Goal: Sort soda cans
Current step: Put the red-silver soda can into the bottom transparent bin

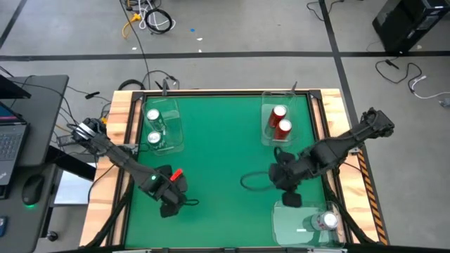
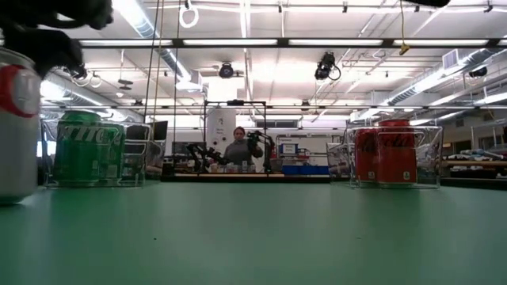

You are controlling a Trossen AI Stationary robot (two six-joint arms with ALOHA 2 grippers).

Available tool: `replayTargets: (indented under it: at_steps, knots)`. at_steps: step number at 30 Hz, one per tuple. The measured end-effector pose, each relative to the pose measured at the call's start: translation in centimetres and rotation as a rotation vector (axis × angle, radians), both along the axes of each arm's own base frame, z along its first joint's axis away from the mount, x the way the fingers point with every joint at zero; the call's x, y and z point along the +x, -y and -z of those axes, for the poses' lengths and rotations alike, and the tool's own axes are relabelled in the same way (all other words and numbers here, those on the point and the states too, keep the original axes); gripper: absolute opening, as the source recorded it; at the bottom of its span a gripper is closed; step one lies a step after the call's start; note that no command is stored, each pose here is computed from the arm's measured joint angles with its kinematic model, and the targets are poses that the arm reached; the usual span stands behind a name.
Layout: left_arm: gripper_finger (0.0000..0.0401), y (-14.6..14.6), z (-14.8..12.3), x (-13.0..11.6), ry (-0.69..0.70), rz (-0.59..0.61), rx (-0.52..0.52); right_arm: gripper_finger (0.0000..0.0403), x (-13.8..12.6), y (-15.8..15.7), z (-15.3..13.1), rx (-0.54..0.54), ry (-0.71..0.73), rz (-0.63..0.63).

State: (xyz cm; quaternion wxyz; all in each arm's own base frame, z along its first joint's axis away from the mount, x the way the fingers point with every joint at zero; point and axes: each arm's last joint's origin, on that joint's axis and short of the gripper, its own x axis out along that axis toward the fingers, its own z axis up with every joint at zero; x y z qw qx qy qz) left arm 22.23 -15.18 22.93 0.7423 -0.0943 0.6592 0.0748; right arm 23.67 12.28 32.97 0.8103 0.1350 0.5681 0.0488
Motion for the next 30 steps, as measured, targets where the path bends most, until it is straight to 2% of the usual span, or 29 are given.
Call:
replayTargets:
  at_steps: [6, 11, 15, 19, 24, 30]
  knots:
    - [0.0296, -1.5, -0.4, 1.5, 0.045, 0.064, 0.016, 0.0090, -0.2, -3.0, 1.5, -0.051, -0.038, -0.132]
    - [0.0296, -2.7, -1.5, 2.5, 0.077, 0.102, 0.046, 0.0109, 1.1, -4.6, 4.2, -0.041, -0.159, -0.147]
    - [0.0296, -3.4, -2.2, 2.8, 0.061, 0.121, 0.063, 0.0069, 1.8, -6.1, 6.3, 0.003, -0.251, -0.169]
    - [0.0296, -3.7, -2.6, 2.7, 0.043, 0.141, 0.076, 0.0009, 1.9, -7.7, 7.0, 0.019, -0.234, -0.205]
    - [0.0296, -3.8, -2.9, 2.7, 0.044, 0.160, 0.092, 0.0007, 2.2, -8.6, 7.9, 0.002, -0.213, -0.208]
    - [0.0296, -3.7, -2.9, 2.7, 0.048, 0.162, 0.099, 0.0002, 2.7, -8.3, 8.9, -0.002, -0.187, -0.205]
